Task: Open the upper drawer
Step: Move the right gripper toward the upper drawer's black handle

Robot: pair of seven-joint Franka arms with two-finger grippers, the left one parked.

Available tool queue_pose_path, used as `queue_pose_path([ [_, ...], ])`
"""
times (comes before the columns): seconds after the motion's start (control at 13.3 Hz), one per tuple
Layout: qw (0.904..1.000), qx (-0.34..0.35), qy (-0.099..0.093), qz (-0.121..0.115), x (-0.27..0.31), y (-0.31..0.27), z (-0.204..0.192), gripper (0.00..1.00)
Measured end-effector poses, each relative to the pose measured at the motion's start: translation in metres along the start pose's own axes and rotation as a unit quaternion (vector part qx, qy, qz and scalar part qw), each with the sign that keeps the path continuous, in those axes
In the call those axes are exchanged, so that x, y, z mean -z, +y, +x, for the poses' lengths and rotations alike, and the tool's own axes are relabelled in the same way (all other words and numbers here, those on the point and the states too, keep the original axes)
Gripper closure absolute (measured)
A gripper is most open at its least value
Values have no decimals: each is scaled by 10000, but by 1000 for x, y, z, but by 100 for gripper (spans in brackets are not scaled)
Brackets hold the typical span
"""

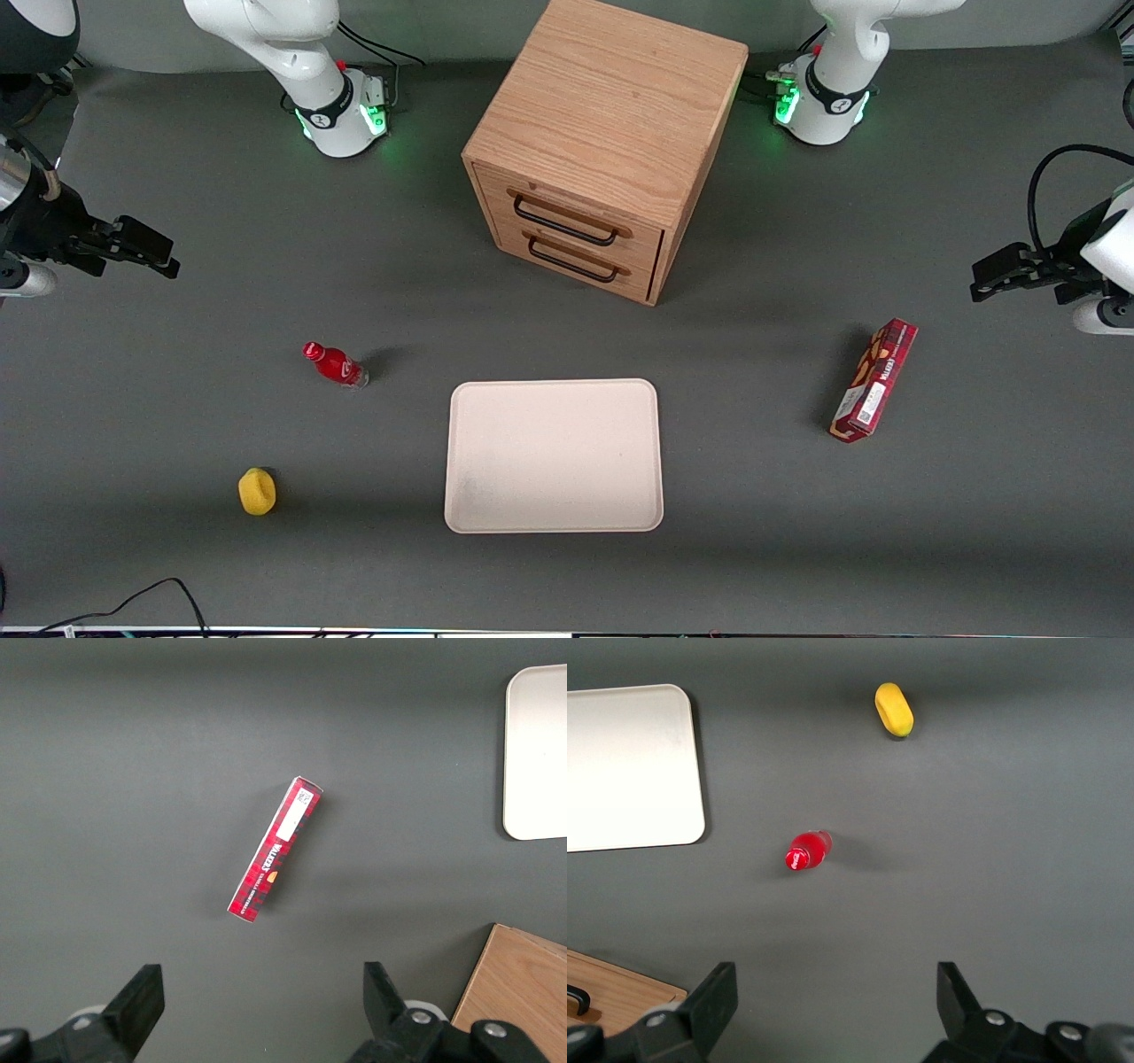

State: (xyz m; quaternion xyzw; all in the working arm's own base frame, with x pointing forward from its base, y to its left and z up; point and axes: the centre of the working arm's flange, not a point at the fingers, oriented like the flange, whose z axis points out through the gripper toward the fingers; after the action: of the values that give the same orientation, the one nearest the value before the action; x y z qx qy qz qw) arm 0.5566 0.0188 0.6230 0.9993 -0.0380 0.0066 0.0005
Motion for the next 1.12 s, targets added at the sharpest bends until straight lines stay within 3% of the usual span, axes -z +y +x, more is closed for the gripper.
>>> queue_pose_path([
  [0.38, 10000, 70, -24, 3, 0, -8, -1, 0],
  [0.53, 9993, 371, -10, 21, -1, -41, -6, 0],
  [0.67, 9955, 924, 22, 215, -6, -101, -14, 0],
  [0.82, 9835, 1739, 52, 503, -19, -165, -21, 0],
  [0.97, 9642, 2527, 111, 800, -36, -220, -29, 0],
  [1.12, 9443, 3012, 122, 1317, -52, -270, -39, 0],
])
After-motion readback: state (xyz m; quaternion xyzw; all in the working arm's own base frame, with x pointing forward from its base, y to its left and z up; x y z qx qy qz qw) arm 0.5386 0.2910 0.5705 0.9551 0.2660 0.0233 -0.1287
